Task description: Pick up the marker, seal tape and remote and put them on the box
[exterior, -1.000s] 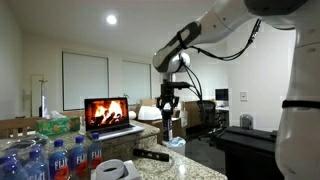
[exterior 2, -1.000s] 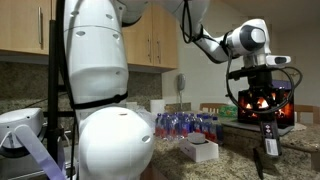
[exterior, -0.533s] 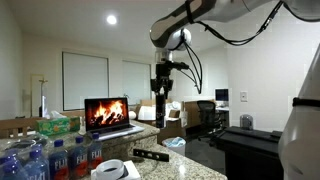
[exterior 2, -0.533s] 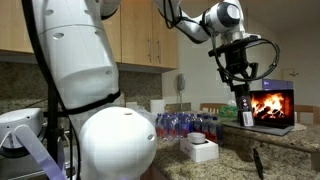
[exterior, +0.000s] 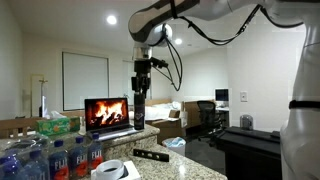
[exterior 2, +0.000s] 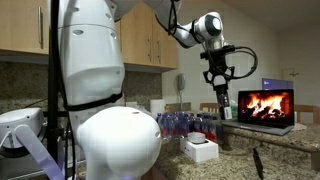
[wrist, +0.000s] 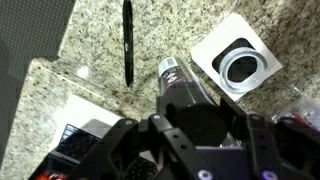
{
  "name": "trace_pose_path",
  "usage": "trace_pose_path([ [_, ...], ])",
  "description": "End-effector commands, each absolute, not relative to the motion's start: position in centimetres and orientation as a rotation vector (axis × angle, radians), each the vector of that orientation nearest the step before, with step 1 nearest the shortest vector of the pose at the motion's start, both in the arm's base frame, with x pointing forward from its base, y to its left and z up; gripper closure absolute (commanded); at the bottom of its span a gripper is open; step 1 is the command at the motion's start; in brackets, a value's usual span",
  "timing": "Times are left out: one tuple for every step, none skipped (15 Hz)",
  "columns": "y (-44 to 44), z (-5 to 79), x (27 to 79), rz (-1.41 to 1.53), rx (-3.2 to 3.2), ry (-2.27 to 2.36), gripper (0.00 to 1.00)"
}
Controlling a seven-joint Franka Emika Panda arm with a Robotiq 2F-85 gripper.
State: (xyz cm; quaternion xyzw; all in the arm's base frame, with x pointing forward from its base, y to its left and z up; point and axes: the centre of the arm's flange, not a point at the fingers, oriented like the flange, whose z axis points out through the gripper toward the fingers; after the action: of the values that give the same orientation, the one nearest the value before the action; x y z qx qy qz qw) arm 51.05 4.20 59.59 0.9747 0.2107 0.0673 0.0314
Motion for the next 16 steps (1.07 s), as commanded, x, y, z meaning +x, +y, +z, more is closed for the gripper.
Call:
trace_pose_path([
  [10.1,58.9,52.9,0.172,2.923,0.944,0.69],
  [12.8,58.4,52.9,0.158,2.897,1.017,0.69],
  [15.5,57.9,52.6,0.148,2.868,1.088,0.69],
  [18.6,57.5,52.0,0.145,2.838,1.160,0.69],
  [21.2,57.1,51.6,0.139,2.808,1.234,0.69],
  [24.4,56.9,50.9,0.134,2.795,1.260,0.69],
  [26.7,56.5,50.1,0.135,2.783,1.287,0.69],
  [28.8,56.4,49.6,0.148,2.788,1.269,0.69],
  [30.2,56.3,49.4,0.137,2.811,1.243,0.69],
  [31.0,56.2,49.3,0.137,2.839,1.197,0.69],
  [30.9,56.2,49.6,0.136,2.887,1.113,0.69],
  [30.5,56.1,49.9,0.128,2.926,1.041,0.69],
  [29.8,56.0,50.2,0.118,2.960,0.980,0.69],
  [29.0,55.9,50.5,0.108,2.988,0.911,0.69],
  [27.9,55.5,50.9,0.098,3.014,0.853,0.69],
  [27.1,55.3,51.3,0.090,3.032,0.799,0.69],
])
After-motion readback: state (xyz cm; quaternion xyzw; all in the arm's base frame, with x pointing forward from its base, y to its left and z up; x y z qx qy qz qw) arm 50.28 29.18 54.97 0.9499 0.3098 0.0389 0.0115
